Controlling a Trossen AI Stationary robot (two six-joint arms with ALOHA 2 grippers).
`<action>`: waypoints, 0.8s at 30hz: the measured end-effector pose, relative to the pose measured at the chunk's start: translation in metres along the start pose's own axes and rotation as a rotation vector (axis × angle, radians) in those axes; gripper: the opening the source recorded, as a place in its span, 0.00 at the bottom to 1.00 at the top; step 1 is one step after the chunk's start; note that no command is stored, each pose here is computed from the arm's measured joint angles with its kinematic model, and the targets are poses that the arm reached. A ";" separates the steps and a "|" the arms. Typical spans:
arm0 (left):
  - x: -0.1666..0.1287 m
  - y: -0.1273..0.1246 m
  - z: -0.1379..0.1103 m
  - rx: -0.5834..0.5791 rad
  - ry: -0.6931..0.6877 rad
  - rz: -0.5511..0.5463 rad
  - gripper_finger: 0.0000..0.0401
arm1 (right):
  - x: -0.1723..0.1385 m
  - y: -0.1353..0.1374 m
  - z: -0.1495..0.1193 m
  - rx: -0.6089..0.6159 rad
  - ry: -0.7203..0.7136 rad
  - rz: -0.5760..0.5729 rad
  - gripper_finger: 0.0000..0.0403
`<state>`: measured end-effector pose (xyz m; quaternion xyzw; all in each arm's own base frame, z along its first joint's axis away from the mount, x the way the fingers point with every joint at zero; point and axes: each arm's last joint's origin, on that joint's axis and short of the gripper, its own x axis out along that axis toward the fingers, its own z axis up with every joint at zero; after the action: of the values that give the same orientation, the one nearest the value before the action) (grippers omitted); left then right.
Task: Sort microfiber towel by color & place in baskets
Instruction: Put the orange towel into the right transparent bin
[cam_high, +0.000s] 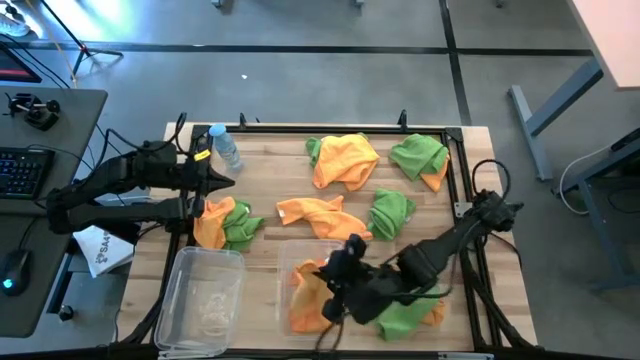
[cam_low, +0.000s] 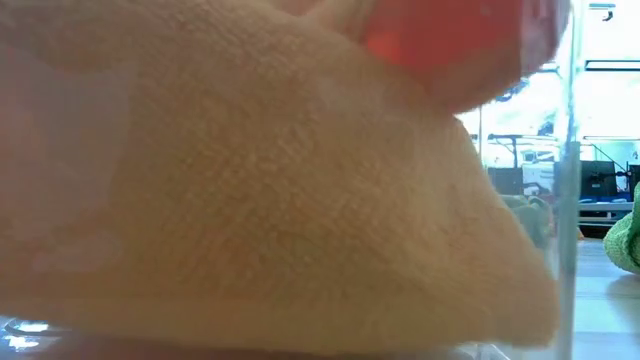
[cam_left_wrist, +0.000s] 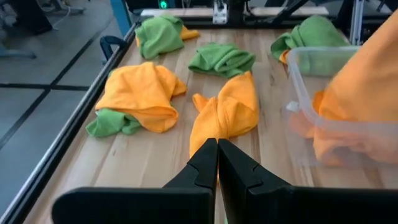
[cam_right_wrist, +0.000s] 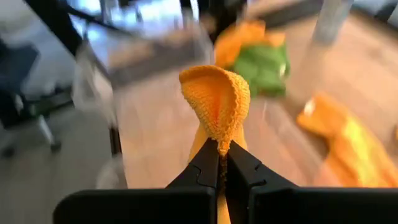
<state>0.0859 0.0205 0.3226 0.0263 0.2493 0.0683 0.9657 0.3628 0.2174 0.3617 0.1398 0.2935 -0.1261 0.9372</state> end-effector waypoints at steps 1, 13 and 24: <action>0.000 0.000 -0.001 -0.001 0.007 -0.001 0.00 | 0.007 -0.002 -0.002 -0.001 0.042 0.001 0.00; 0.000 -0.001 -0.005 -0.003 0.055 -0.008 0.00 | 0.090 -0.021 -0.029 -0.097 0.382 0.027 0.00; 0.000 -0.001 -0.005 0.004 0.054 -0.008 0.00 | 0.139 -0.021 -0.056 -0.074 0.553 0.136 0.03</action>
<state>0.0833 0.0197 0.3180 0.0252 0.2755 0.0647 0.9588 0.4379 0.1958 0.2320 0.1541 0.5324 -0.0095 0.8323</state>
